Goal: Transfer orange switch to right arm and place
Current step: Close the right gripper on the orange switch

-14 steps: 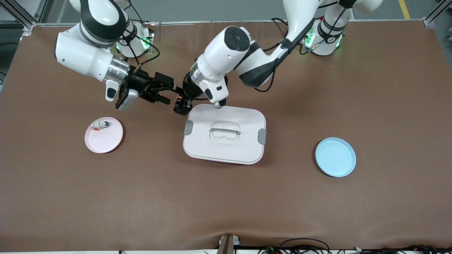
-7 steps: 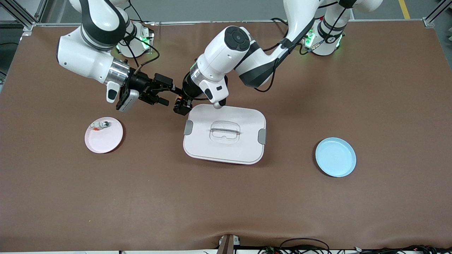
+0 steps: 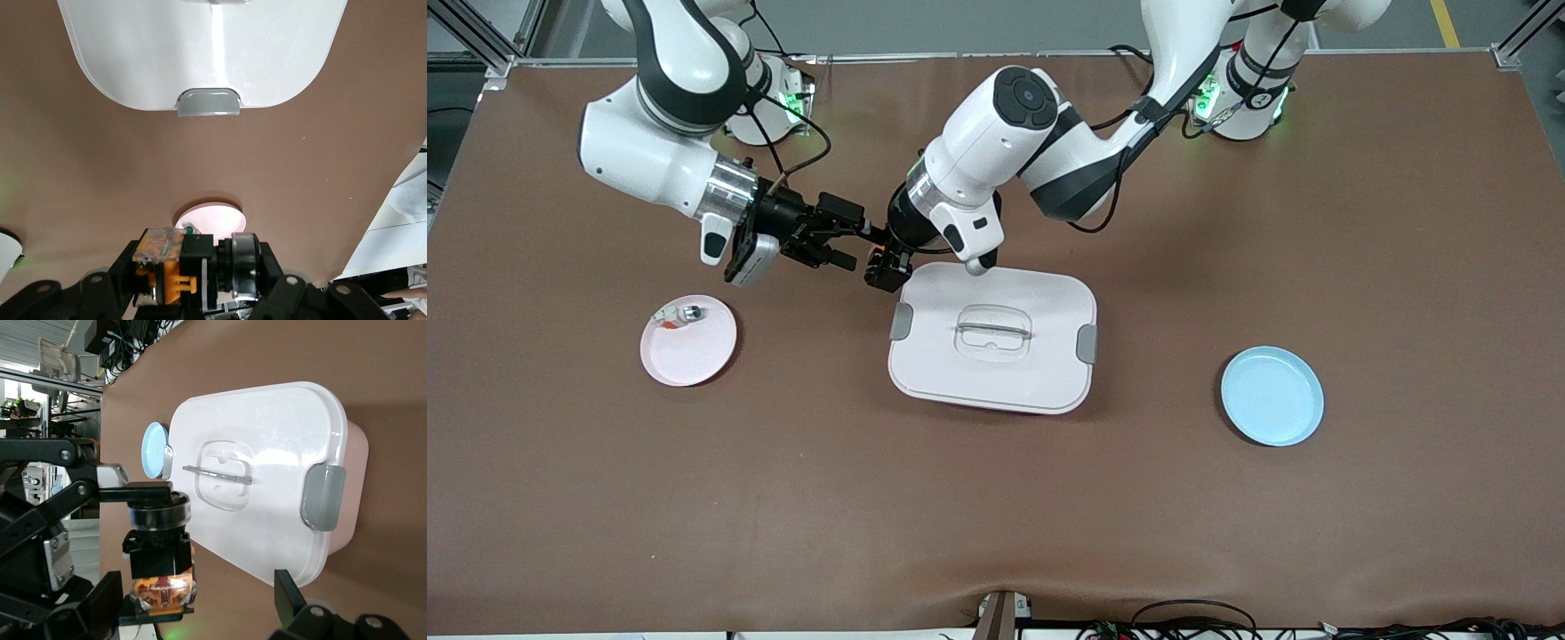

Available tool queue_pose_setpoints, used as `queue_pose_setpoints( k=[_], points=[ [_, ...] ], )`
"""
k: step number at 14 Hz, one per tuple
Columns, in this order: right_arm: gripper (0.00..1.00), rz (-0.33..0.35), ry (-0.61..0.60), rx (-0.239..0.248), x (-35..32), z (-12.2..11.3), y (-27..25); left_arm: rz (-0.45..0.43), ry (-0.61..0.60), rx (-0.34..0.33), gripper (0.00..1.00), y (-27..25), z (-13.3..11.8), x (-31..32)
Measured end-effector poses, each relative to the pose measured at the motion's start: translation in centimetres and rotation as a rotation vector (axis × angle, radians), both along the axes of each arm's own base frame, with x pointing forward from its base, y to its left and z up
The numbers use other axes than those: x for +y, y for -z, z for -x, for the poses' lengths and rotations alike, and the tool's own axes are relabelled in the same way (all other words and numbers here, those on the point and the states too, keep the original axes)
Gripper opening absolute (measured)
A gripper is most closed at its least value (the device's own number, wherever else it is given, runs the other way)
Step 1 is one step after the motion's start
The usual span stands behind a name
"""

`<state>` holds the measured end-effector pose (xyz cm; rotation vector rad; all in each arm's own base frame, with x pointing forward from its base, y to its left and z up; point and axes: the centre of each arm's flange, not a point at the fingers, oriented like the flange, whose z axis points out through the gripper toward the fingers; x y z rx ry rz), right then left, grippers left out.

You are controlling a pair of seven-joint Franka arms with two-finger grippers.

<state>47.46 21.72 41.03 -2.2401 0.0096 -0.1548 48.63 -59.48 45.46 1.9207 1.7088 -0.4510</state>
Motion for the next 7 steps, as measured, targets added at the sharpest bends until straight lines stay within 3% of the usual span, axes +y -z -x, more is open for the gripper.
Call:
queue_pose_setpoints(
  k=[7],
  points=[
    [0.97, -0.011, 0.000, 0.001, 0.29, 0.00, 0.54, 0.000, 0.001, 0.000, 0.73, 0.00, 0.07, -0.06]
  ],
)
